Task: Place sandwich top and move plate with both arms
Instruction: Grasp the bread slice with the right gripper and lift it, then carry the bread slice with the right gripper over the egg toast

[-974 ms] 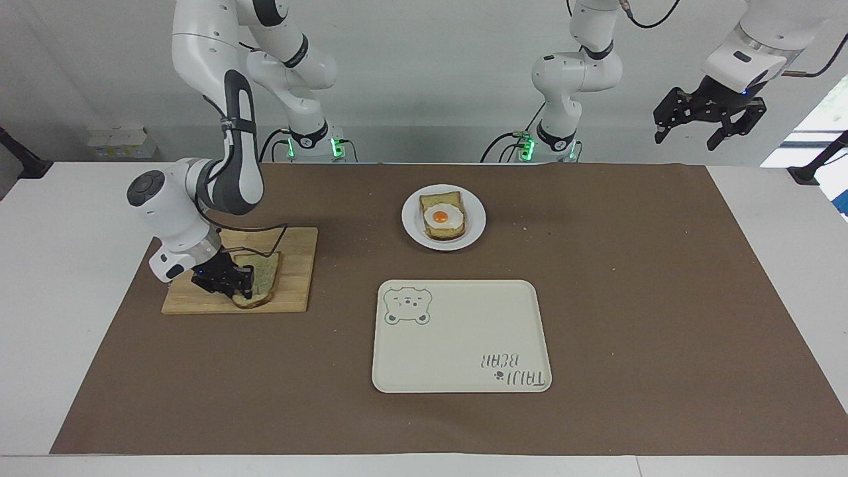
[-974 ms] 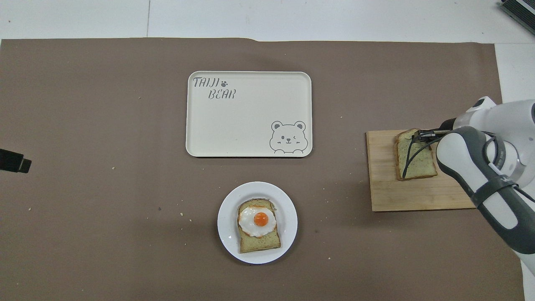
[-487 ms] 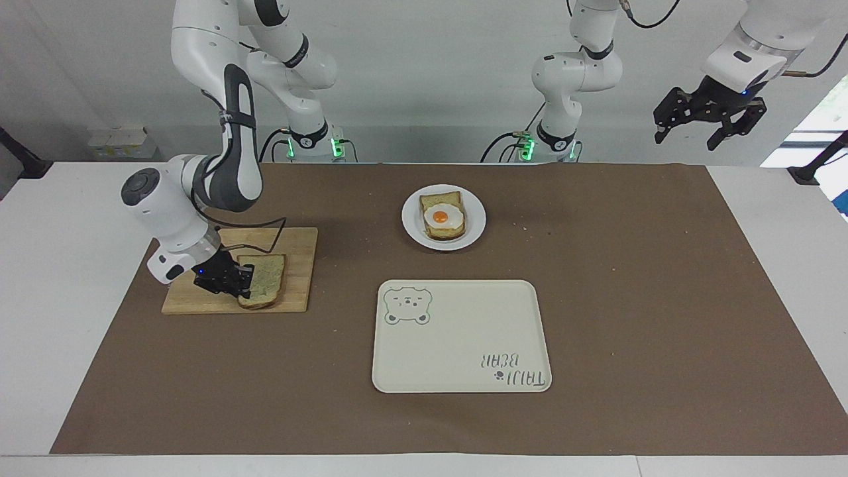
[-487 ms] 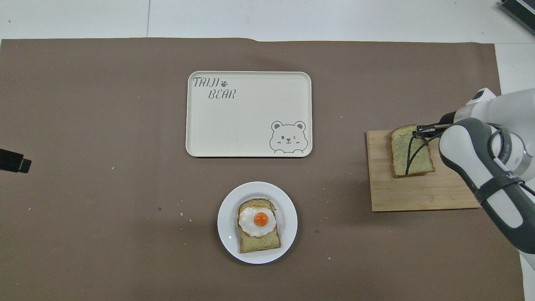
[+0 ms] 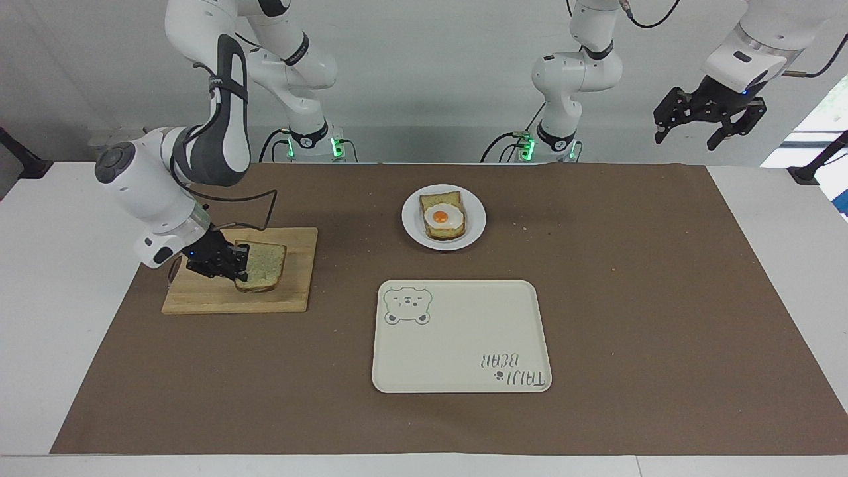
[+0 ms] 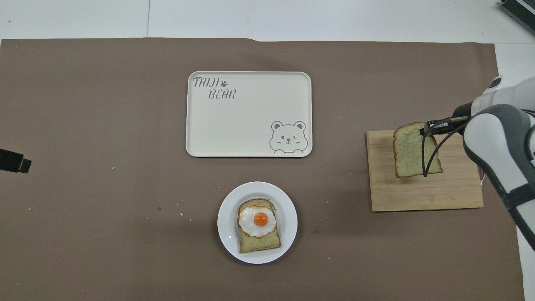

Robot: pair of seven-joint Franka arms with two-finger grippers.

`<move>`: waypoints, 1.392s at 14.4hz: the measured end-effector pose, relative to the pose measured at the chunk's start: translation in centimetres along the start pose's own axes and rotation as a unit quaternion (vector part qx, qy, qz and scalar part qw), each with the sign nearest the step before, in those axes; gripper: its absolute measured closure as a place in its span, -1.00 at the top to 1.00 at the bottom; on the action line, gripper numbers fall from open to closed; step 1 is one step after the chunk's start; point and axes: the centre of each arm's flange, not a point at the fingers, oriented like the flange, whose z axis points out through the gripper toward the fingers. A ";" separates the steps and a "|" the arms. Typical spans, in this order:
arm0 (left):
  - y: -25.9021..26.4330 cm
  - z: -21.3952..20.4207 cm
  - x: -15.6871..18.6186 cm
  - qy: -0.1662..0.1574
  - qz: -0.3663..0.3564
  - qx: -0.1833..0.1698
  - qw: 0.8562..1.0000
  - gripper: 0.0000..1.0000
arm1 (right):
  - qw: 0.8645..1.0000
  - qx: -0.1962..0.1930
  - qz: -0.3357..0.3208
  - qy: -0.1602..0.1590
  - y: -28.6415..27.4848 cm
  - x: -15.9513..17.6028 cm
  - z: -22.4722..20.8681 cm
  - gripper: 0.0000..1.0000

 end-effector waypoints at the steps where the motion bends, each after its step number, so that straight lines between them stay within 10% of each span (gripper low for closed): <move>1: 0.0 0.0 0.0 0.000 0.000 0.000 1.000 1.00 | 1.000 0.007 0.002 -0.002 -0.9 -0.1 -0.4 -0.69; 20: 0.0 0.0 0.0 0.000 0.000 0.000 1.000 1.00 | 0.993 0.064 0.073 -0.072 -33.4 -5.7 5.7 -0.69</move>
